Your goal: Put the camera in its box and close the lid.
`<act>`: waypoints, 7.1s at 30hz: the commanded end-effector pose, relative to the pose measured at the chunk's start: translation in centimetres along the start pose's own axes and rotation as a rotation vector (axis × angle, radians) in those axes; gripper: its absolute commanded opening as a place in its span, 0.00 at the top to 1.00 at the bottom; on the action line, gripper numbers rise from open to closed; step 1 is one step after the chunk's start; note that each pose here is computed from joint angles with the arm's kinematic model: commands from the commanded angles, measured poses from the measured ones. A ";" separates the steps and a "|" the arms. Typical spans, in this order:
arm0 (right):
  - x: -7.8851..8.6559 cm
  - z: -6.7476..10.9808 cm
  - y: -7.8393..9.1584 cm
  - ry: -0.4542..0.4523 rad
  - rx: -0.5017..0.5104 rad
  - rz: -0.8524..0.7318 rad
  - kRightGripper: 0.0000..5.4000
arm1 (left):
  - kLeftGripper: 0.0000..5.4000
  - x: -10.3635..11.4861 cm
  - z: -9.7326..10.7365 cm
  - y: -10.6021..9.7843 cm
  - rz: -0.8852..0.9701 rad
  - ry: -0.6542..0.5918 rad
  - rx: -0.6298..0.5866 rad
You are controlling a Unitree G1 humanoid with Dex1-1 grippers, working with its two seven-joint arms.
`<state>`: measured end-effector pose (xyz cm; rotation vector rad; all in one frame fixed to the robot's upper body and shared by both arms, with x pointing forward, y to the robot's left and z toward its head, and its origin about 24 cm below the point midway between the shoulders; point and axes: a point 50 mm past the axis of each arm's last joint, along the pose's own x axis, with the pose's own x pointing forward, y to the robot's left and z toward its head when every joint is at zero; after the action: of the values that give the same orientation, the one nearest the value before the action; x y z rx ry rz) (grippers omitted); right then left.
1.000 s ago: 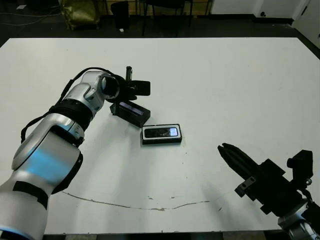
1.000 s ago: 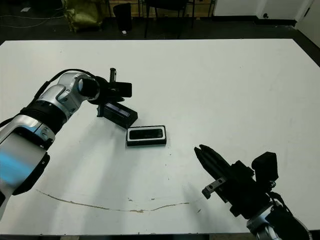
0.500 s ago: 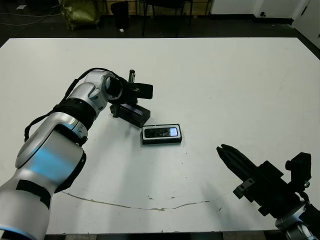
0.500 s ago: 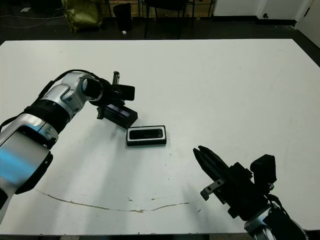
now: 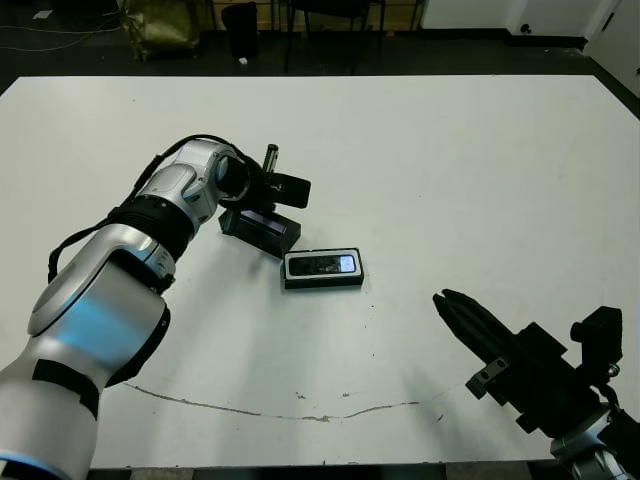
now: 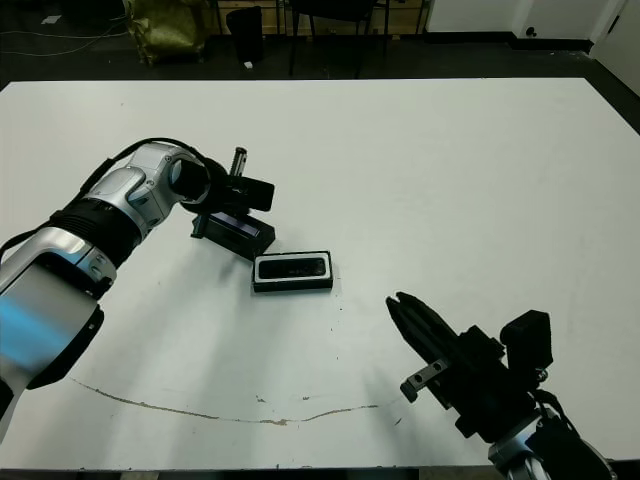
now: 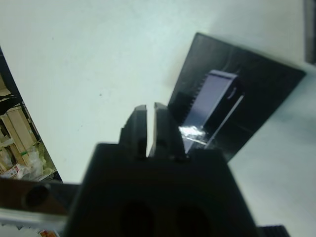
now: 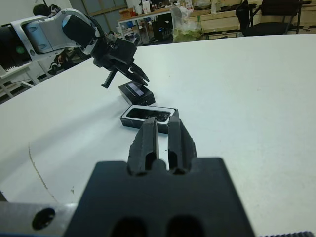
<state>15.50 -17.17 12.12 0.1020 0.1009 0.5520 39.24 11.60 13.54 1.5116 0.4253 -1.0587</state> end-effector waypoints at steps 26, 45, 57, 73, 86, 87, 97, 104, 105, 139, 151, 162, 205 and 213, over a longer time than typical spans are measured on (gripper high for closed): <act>0.6 -0.2 -0.1 -0.004 0.033 0.026 0.99 | 1.00 -2.4 -3.3 -1.8 -0.011 0.068 -0.134; 0.8 -0.3 -0.2 0.002 0.028 0.036 0.99 | 1.00 -3.9 -3.6 -0.2 0.058 0.072 -0.166; 1.2 -0.5 -0.5 0.002 0.007 0.053 0.99 | 1.00 -7.3 -4.3 3.5 0.200 0.103 -0.147; 0.9 -0.8 -0.5 0.033 -0.012 0.033 0.99 | 1.00 -5.9 -2.8 4.4 0.238 0.052 -0.144; 0.4 -0.8 -0.4 0.045 -0.008 0.027 0.99 | 1.00 -0.9 -0.4 1.9 0.136 0.003 -0.098; 0.3 -0.8 -0.4 0.044 -0.008 0.028 0.99 | 1.00 -0.5 -0.4 1.5 0.127 0.002 -0.109; -0.1 -1.3 -0.6 0.057 -0.012 0.022 0.99 | 1.00 1.9 0.1 -0.7 0.067 0.008 -0.132; -0.3 -1.6 -0.3 0.064 0.037 0.027 0.99 | 1.00 2.8 -0.2 -2.2 0.030 0.019 -0.094; -0.3 -1.6 -0.3 0.066 0.033 0.027 0.99 | 1.00 2.9 -0.3 -2.4 0.025 0.021 -0.100; -0.1 -1.2 0.0 0.073 0.042 0.020 0.99 | 1.00 -0.2 -3.5 -3.9 -0.069 0.051 -0.146; 0.5 -0.8 0.1 0.033 0.074 0.054 0.99 | 1.00 -1.7 -2.3 -4.9 -0.067 -0.035 -0.169; 0.8 -0.9 0.1 0.039 0.043 0.058 0.99 | 1.00 -2.1 -1.2 -5.9 -0.108 -0.105 -0.224; 1.2 -1.0 0.2 0.034 0.078 0.077 0.99 | 1.00 -4.2 1.0 -12.1 -0.521 -0.145 -0.034; 1.5 -1.0 0.2 0.029 0.076 0.082 0.99 | 1.00 -4.8 1.5 -12.3 -0.543 -0.141 -0.050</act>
<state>16.41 -16.09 11.32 0.1663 0.1318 0.6354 27.74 14.04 12.21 1.3441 0.6764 -1.4866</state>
